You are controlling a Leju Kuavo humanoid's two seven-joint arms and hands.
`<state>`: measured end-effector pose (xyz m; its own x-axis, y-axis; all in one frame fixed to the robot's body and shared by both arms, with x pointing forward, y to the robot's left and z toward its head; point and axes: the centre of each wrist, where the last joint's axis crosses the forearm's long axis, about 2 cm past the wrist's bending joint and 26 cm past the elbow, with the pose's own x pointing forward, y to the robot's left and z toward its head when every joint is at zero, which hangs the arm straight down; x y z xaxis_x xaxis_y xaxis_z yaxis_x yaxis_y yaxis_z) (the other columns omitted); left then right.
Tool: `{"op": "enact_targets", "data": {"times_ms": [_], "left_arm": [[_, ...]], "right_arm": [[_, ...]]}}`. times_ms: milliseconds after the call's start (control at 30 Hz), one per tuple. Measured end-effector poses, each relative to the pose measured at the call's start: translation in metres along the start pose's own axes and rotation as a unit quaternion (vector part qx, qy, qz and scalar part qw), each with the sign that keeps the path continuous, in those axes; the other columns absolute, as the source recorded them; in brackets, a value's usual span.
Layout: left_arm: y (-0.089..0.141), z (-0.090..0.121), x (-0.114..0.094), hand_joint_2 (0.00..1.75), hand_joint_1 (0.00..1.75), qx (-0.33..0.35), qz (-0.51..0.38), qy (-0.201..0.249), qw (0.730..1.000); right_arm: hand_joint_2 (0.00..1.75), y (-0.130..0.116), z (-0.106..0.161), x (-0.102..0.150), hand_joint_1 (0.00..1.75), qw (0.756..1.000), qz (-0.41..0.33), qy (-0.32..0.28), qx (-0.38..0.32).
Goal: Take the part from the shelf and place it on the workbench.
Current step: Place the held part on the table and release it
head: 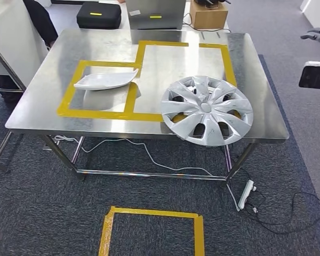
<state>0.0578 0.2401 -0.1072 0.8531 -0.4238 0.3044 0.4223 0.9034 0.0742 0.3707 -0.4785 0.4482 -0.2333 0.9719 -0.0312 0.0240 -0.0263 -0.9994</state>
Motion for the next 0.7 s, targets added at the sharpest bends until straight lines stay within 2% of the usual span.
{"op": "enact_targets", "data": {"times_ms": [167, 267, 367, 433, 567, 700], "left_arm": [[-0.005, 0.0, 0.001, 0.0, 0.0, -0.002, 0.003, -0.001, 1.0], [-0.007, 0.001, 0.001, 0.0, 0.0, 0.0, 0.007, 0.0, 1.0], [-0.012, 0.002, -0.003, 0.0, 0.0, -0.001, 0.01, 0.006, 1.0], [-0.013, 0.002, -0.006, 0.0, 0.0, -0.002, 0.011, 0.009, 1.0], [-0.014, 0.003, -0.007, 0.0, 0.0, 0.0, 0.012, 0.011, 1.0], [-0.016, 0.003, -0.006, 0.0, 0.0, 0.006, 0.017, 0.012, 1.0]], "right_arm": [[1.75, 0.041, 0.013, -0.003, 0.0, 1.0, -0.01, 0.009, -0.004], [1.75, 0.099, 0.033, 0.006, 0.0, 1.0, 0.004, 0.003, -0.024], [1.75, 0.16, 0.063, 0.028, 0.0, 0.999, 0.022, -0.025, -0.03], [1.75, 0.179, 0.08, 0.035, 0.0, 0.999, 0.012, -0.024, -0.033], [1.75, 0.196, 0.105, 0.044, 0.0, 0.999, -0.008, -0.005, -0.04], [1.75, 0.246, 0.142, 0.082, 0.0, 0.996, -0.036, 0.012, -0.079]]}}
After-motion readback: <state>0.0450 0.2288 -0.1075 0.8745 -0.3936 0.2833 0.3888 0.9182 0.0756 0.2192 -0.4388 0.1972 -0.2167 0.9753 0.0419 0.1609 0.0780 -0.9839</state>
